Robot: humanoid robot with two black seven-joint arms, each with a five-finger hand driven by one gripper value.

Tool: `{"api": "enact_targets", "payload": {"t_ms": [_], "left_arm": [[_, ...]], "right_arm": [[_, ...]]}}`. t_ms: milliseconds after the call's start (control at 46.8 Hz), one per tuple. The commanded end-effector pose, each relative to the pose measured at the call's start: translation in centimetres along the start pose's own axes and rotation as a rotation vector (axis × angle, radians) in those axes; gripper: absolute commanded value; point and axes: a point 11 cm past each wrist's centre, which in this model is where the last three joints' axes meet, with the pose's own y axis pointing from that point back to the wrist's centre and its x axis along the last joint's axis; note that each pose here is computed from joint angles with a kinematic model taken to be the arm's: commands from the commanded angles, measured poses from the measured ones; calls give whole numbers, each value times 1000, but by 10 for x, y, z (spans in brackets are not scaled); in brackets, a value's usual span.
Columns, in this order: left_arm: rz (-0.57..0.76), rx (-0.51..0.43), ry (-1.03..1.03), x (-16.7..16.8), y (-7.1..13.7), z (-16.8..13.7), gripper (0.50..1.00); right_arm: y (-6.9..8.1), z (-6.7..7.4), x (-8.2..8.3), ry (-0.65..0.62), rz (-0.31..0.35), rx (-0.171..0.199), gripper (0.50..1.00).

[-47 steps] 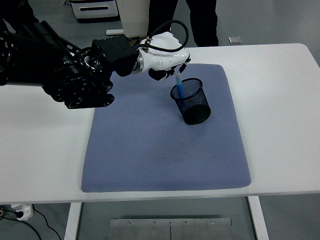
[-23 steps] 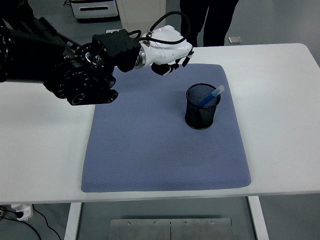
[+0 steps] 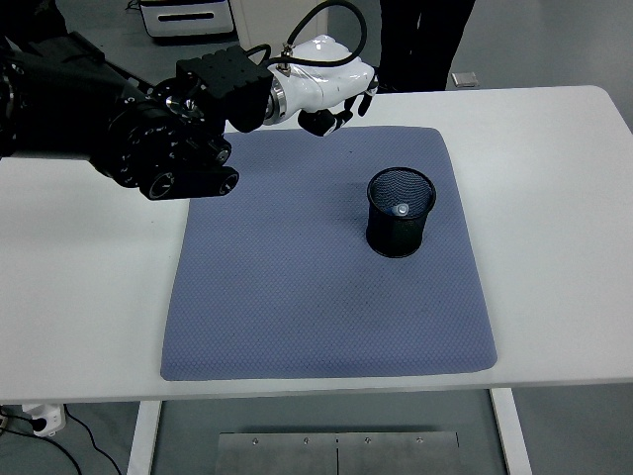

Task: Left hand places marker in pen holder

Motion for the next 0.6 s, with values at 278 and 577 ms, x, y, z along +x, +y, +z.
{"api": "enact_targets", "payload": {"t_ms": [278, 577], "left_arm": [[3, 63, 74, 1, 1, -9, 500], [8, 160, 185, -1, 3, -24, 500]], "right_arm": [[0, 0, 0, 0, 1, 1, 1000], [0, 0, 0, 0, -1, 0, 1000]]}}
